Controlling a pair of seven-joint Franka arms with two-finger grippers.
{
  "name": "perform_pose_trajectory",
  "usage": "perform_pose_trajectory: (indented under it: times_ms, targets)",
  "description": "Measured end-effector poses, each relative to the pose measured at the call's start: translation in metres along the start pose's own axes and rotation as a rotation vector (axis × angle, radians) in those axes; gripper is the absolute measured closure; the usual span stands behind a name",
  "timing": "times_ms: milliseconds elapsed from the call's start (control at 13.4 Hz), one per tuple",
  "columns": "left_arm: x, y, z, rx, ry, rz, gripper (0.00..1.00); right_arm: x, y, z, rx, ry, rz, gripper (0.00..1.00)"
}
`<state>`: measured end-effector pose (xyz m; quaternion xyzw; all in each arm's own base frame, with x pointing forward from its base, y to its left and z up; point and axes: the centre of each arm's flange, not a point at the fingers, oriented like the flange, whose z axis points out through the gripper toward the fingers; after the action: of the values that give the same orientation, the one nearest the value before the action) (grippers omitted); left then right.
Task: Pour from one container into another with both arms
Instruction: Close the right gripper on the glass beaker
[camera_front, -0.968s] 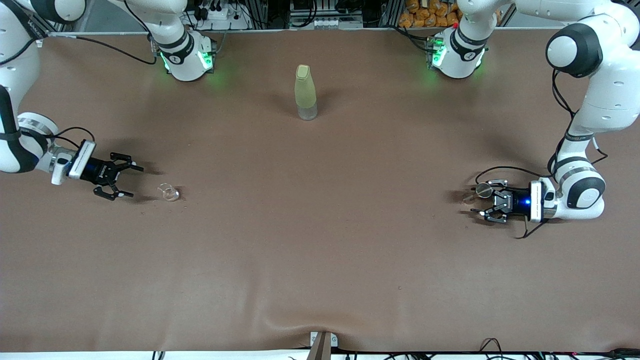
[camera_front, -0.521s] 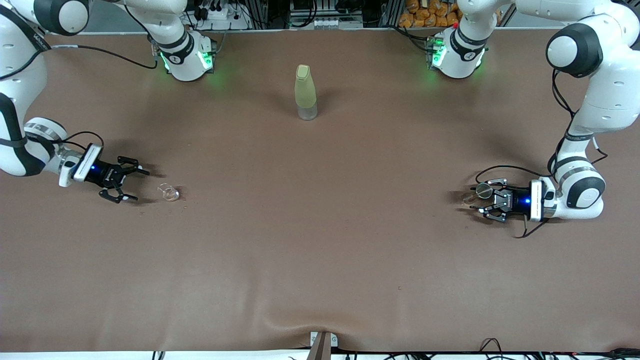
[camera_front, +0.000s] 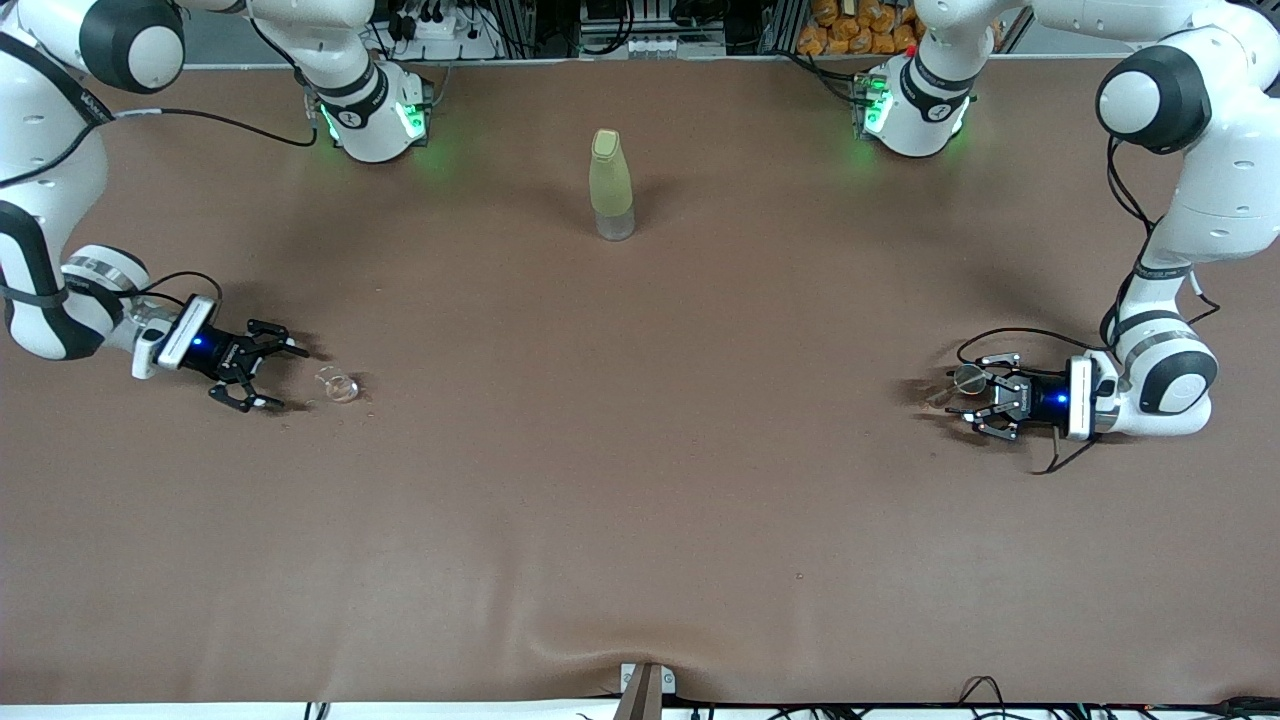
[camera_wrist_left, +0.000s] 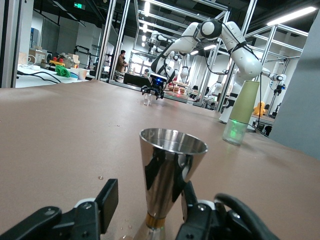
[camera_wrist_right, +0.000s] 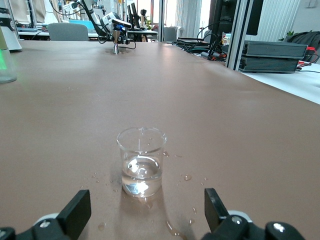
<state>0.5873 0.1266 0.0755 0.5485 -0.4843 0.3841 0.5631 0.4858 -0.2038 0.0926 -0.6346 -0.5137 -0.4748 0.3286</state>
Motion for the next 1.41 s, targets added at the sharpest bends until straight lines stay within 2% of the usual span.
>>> perform_pose_trajectory:
  times_ms: [149, 372, 670, 819, 968, 1117, 1414]
  targets:
    - [-0.001, 0.001, -0.001, 0.002, 0.002, -0.001, 0.41, -0.003, 0.002, 0.004, -0.001, 0.009, 0.002, 0.00]
    - [-0.003, 0.003, -0.001, 0.002, 0.006, 0.006, 0.48, -0.001, 0.005, 0.017, -0.004, 0.033, 0.000, 0.00]
    - [-0.005, 0.005, 0.001, -0.003, 0.013, 0.005, 0.48, -0.004, 0.004, 0.040, -0.003, 0.054, -0.003, 0.00]
    - [-0.005, 0.005, 0.001, -0.004, 0.014, 0.008, 0.54, -0.008, 0.003, 0.049, -0.002, 0.059, 0.002, 0.00]
    - [-0.005, 0.005, 0.001, -0.004, 0.014, 0.010, 0.69, -0.011, 0.002, 0.055, -0.002, 0.063, 0.003, 0.00]
    - [-0.005, 0.005, 0.001, -0.003, 0.014, 0.013, 0.74, -0.011, 0.002, 0.062, -0.003, 0.067, 0.004, 0.00]
    - [-0.006, 0.006, -0.002, 0.001, 0.015, 0.054, 0.75, -0.010, 0.002, 0.079, 0.010, 0.081, 0.004, 0.00]
